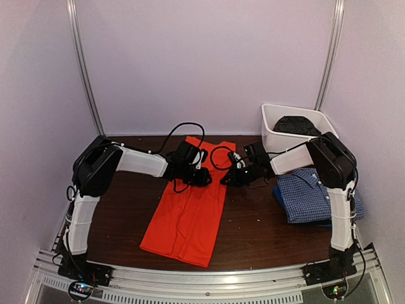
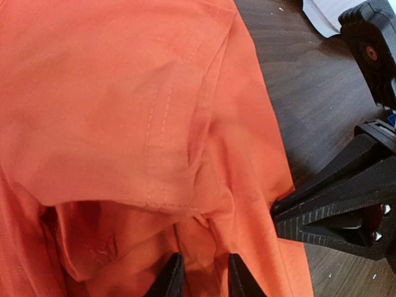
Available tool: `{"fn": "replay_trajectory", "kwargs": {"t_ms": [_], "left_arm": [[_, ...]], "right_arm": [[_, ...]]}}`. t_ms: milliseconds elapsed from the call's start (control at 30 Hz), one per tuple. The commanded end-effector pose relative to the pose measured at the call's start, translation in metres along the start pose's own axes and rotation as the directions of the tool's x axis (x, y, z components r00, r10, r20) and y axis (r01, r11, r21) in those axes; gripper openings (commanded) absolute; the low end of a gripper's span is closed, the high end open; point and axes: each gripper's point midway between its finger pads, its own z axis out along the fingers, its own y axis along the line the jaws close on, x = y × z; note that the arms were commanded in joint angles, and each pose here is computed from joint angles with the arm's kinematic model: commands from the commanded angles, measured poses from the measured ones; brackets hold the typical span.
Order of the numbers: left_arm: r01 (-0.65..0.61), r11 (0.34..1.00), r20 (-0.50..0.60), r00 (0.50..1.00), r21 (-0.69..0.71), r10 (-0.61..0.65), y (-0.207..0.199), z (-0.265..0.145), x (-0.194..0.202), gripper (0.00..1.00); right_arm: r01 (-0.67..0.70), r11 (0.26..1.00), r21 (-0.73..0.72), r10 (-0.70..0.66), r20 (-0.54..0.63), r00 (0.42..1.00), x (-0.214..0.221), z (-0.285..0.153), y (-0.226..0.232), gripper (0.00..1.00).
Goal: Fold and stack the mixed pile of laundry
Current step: Rotate the rectangle-folded T-shirt at the center of the board.
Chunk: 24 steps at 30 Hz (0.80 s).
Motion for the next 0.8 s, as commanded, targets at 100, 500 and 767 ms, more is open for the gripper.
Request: {"fn": "replay_trajectory", "kwargs": {"t_ms": [100, 500, 767], "left_arm": [[-0.015, 1.0, -0.004, 1.0, 0.022, 0.015, -0.006, 0.005, -0.001, 0.22], [0.033, 0.999, 0.025, 0.999, 0.027, -0.033, 0.006, -0.006, -0.012, 0.0], [0.059, 0.998, 0.045, 0.997, 0.0, -0.058, 0.02, -0.021, -0.017, 0.0]], "right_arm": [[-0.026, 0.995, 0.093, 0.031, -0.046, 0.998, 0.019, 0.01, -0.028, 0.09], [-0.03, 0.989, 0.141, 0.039, -0.056, 0.998, 0.024, 0.011, -0.039, 0.07], [-0.041, 0.985, 0.169, 0.052, -0.063, 0.997, 0.028, 0.011, -0.046, 0.05]]}}
